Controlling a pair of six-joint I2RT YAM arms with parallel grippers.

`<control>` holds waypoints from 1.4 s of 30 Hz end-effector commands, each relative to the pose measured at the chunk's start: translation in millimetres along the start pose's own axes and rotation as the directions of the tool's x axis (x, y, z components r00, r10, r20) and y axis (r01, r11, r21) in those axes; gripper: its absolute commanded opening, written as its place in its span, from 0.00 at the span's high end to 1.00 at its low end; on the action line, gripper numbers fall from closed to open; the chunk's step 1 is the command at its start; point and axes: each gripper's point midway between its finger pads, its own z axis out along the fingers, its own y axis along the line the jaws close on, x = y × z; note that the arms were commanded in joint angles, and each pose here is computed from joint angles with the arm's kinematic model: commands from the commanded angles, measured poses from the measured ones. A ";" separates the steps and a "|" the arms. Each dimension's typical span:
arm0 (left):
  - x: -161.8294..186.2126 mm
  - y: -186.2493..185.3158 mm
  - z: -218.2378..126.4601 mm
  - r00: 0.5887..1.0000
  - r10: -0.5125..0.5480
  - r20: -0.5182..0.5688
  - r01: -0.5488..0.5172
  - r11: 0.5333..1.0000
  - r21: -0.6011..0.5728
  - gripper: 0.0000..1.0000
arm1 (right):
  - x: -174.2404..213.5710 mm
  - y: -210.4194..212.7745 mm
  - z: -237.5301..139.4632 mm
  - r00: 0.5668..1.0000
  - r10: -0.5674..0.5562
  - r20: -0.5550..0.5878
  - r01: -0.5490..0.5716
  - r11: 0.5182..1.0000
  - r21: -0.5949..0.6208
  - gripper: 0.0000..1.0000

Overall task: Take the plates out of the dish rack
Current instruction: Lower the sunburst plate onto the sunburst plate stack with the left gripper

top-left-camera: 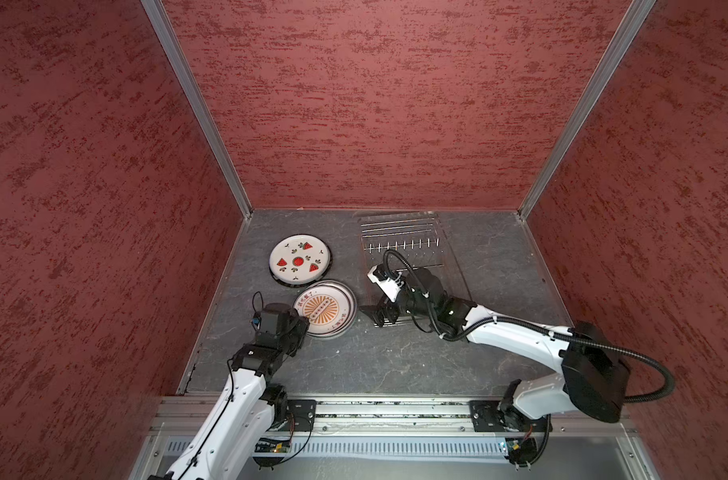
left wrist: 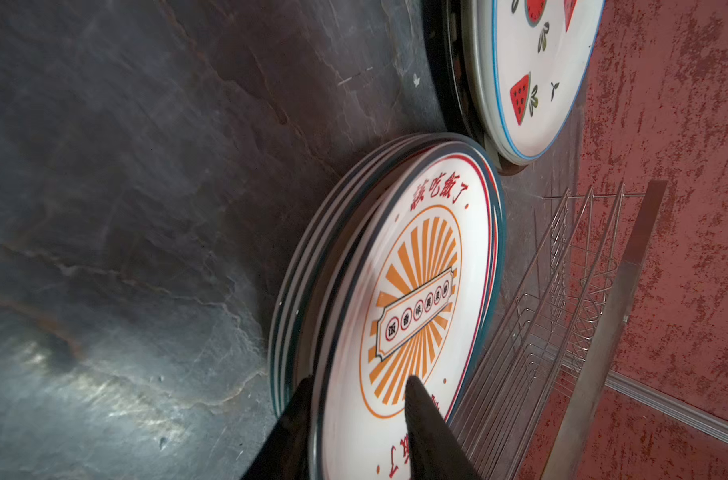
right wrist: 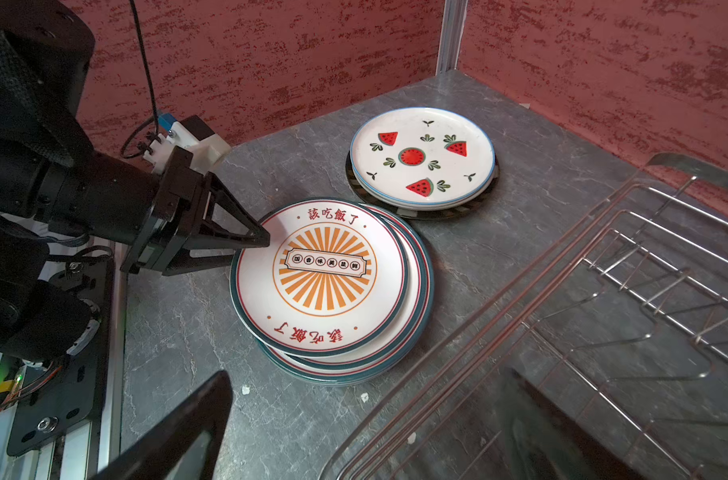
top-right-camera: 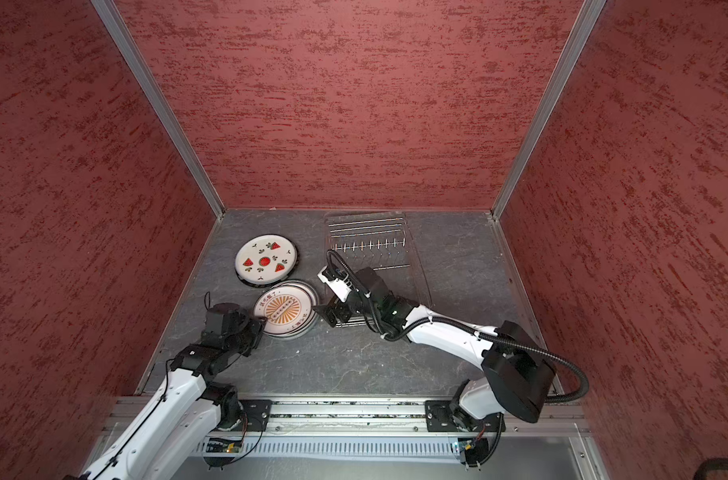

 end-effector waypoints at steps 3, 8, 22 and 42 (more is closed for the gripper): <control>-4.7 10.7 4.2 0.999 -0.027 0.032 0.028 0.999 -0.020 0.63 | 7.4 -2.2 6.9 1.000 -0.013 -0.007 0.013 1.000 0.015 0.01; -3.4 6.7 4.0 1.000 -0.011 0.023 0.011 1.000 -0.008 0.63 | 9.4 -4.2 9.1 1.000 -0.012 -0.012 0.012 1.000 0.023 0.01; -1.6 -1.4 3.2 1.000 0.009 0.029 -0.009 1.000 -0.001 0.63 | 9.5 -4.6 10.2 1.000 -0.009 -0.010 0.009 1.000 0.024 0.01; -2.3 -7.7 -2.9 0.998 0.039 0.056 -0.039 0.999 -0.006 0.63 | 14.4 -8.1 6.6 1.000 -0.010 -0.017 0.011 0.999 0.050 0.01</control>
